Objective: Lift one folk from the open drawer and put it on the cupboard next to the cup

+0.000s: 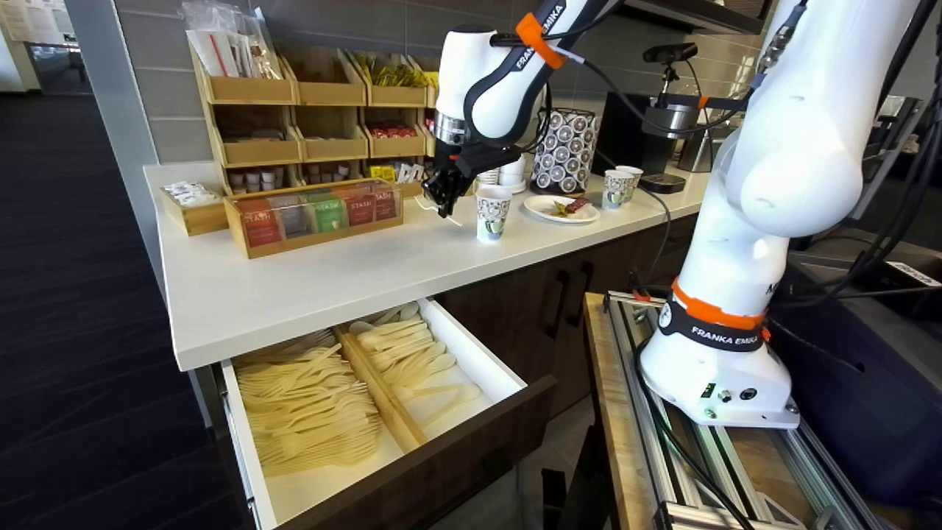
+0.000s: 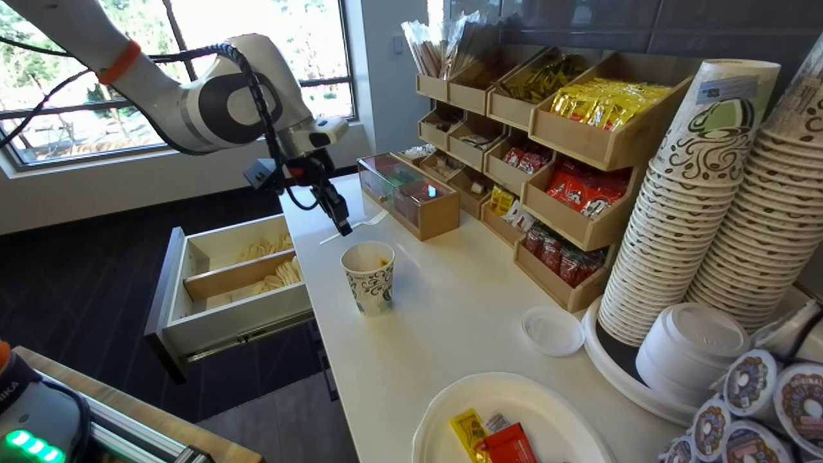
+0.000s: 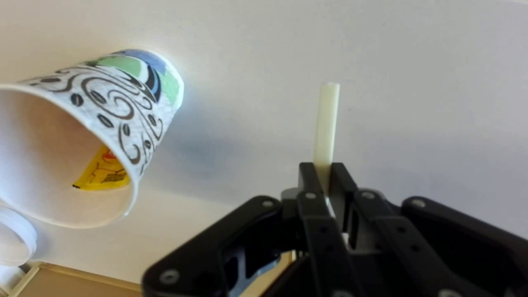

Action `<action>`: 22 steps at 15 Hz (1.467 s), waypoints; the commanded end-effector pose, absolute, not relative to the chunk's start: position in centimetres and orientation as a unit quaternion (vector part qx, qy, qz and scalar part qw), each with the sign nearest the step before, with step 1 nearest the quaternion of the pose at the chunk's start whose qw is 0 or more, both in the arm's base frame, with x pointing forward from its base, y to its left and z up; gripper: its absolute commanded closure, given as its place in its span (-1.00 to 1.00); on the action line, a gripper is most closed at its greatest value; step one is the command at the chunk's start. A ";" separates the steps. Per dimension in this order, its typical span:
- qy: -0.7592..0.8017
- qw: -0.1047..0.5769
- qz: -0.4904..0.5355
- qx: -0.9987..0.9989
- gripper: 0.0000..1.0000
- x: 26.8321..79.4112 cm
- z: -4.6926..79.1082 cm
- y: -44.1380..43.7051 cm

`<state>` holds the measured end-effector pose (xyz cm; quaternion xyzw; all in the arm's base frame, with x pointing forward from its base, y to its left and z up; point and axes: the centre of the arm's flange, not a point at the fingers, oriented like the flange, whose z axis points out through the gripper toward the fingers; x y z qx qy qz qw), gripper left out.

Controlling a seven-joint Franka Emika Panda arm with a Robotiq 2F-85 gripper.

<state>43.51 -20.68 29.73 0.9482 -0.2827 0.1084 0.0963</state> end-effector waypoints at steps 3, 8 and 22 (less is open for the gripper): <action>-0.311 0.081 0.100 0.942 0.94 44.3 31.0 -24.3; -0.344 0.080 0.083 0.932 0.94 43.6 31.9 -31.2; -0.393 0.071 0.025 0.917 0.94 42.4 29.1 -40.5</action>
